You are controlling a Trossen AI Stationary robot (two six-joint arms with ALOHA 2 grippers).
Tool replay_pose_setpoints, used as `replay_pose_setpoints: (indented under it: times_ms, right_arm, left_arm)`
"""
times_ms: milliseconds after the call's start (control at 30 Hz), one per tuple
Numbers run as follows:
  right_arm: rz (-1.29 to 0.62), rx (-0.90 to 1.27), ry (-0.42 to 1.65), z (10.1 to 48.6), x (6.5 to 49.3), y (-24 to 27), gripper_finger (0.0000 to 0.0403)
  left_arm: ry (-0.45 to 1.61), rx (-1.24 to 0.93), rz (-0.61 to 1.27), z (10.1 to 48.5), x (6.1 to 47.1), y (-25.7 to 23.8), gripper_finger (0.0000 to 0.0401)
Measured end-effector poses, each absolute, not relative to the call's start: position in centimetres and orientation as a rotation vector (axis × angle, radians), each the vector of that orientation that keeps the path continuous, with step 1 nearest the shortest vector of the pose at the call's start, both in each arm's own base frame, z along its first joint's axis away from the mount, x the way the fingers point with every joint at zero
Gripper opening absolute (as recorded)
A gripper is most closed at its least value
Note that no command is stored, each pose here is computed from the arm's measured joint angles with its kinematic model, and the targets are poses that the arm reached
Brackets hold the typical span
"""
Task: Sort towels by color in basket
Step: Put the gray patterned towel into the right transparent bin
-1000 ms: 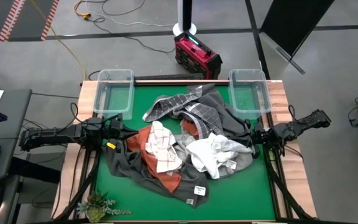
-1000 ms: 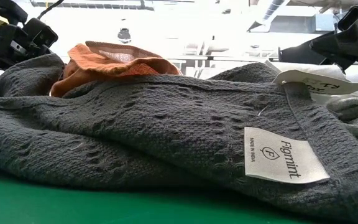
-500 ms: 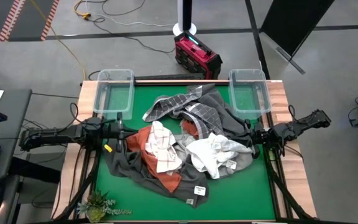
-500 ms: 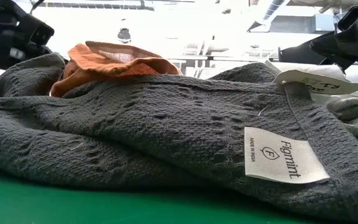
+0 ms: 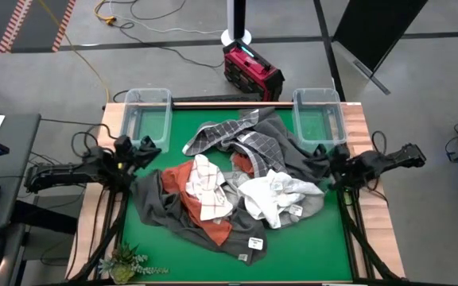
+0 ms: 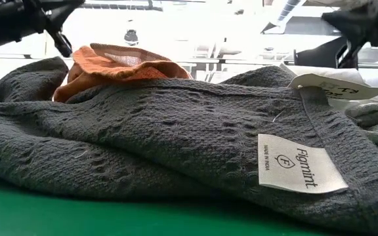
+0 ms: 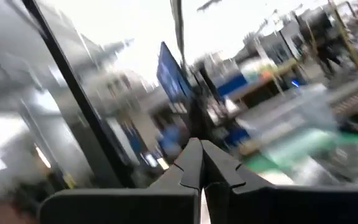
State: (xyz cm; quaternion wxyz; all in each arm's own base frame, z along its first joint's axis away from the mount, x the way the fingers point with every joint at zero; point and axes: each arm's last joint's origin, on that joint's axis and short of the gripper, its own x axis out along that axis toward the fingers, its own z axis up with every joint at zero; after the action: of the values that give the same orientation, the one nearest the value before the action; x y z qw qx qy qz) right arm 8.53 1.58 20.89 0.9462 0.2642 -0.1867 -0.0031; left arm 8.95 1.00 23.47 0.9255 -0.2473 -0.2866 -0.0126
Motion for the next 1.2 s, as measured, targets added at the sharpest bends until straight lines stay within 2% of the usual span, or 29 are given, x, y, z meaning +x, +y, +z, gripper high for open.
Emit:
replay_pose_setpoints:
  times_ms: [133, 300, 467, 567, 767, 967, 1200]
  right_arm:
    - [0.033, 0.655, -0.530, 22.2, 7.9, 1.3, 0.0032]
    - [0.012, 0.758, -0.669, 23.2, 7.2, 0.8, 0.0032]
    - [-0.006, 0.748, -0.660, 24.3, 7.4, 0.7, 0.0032]
    - [-0.045, 0.717, -0.583, 25.6, 8.1, 0.9, 0.0030]
    - [-0.275, 0.560, -0.378, 29.5, 11.5, 1.4, 0.0024]
    - [-0.428, 0.506, -0.098, 32.3, 15.4, 1.5, 0.0027]
    - [-0.477, 0.377, 0.224, 34.5, 19.8, 0.4, 0.0030]
  left_arm:
    - [-0.680, -0.580, 0.000, 24.0, 8.5, 1.2, 0.0004]
    - [-0.710, -0.787, 0.006, 24.0, 8.5, 1.4, 0.0004]
    - [-0.717, -0.854, -0.011, 24.0, 8.5, 1.4, 0.0004]
    - [-0.744, -0.893, 0.032, 24.0, 8.5, 1.6, 0.0004]
    - [-0.777, -0.975, 0.088, 23.9, 8.4, 1.8, 0.0004]
    - [-0.572, -1.012, 0.139, 23.3, 9.6, 1.8, 0.0004]
    - [-0.241, -0.765, 0.251, 28.1, 11.0, 1.7, 0.0004]
